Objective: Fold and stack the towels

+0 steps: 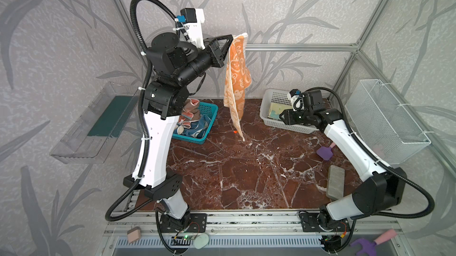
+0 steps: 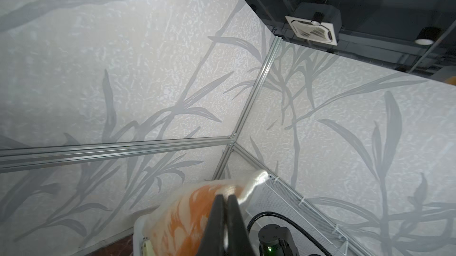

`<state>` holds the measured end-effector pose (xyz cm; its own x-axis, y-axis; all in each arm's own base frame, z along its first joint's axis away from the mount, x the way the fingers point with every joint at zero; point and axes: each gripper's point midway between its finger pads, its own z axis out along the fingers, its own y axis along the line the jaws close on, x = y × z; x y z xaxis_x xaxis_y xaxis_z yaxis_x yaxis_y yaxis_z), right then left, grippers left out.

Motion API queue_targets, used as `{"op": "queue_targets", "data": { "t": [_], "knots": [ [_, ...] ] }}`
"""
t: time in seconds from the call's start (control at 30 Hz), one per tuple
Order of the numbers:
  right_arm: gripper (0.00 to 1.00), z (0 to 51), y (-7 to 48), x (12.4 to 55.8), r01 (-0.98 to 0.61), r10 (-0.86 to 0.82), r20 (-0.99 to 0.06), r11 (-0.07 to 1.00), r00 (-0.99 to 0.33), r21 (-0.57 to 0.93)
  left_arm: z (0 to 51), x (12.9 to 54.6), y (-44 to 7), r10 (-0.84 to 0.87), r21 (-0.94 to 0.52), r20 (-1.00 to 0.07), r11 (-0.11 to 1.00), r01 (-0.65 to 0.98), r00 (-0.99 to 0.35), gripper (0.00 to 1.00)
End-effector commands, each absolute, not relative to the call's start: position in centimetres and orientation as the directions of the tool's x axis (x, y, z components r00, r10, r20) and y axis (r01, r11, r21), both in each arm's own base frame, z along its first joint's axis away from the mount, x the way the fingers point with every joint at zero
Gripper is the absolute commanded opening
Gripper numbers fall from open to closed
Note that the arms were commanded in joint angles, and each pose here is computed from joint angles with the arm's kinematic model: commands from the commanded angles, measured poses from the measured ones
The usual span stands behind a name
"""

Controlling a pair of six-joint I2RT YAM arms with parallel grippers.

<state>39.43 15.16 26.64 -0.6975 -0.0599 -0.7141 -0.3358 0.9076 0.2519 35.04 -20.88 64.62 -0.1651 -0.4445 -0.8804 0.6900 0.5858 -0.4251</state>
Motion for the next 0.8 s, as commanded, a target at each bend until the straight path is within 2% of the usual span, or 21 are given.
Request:
{"op": "queue_targets", "data": {
  "t": [0.0,0.17,0.2,0.23,0.27,0.33,0.53,0.77],
  "knots": [
    [0.52,27.1,14.8,37.0,-0.33,-0.047,-0.698,0.902,-0.715,0.277,60.2,35.8,-22.5,-0.428,-0.53,-0.84,0.523,0.668,-0.333,0.0],
    [0.52,24.3,14.2,33.6,-0.298,-0.032,-0.648,0.904,-0.761,0.306,43.1,39.4,-21.1,-0.401,-0.636,-0.747,0.665,0.392,-0.531,0.01],
    [0.51,23.3,14.2,32.8,-0.291,-0.034,-0.632,0.906,-0.774,0.307,39.5,39.7,-20.3,-0.401,-0.639,-0.727,0.691,0.338,-0.557,0.11],
    [0.51,22.4,14.3,32.3,-0.285,-0.036,-0.619,0.908,-0.785,0.308,35.8,40.0,-19.3,-0.398,-0.632,-0.707,0.726,0.271,-0.585,0.27],
    [0.51,21.3,14.5,31.6,-0.281,-0.046,-0.599,0.909,-0.8,0.306,32.7,40.1,-18.3,-0.397,-0.623,-0.683,0.755,0.205,-0.614,0.36],
    [0.51,18.9,15.2,29.9,-0.282,-0.072,-0.554,0.91,-0.83,0.305,27.6,39.5,-16.2,-0.39,-0.592,-0.632,0.8,0.093,-0.67,0.46],
    [0.51,11.7,16.8,25.5,-0.266,-0.126,-0.402,0.911,-0.907,0.314,20.3,35.0,-15.5,-0.281,-0.465,-0.595,0.884,0.037,-0.753,0.46],
    [0.47,5.1,17.1,23.6,-0.204,-0.124,-0.248,0.921,-0.961,0.331,11.2,28.4,-23.7,-0.095,-0.472,-0.428,0.871,0.132,-0.899,0.39]
  ]
}}
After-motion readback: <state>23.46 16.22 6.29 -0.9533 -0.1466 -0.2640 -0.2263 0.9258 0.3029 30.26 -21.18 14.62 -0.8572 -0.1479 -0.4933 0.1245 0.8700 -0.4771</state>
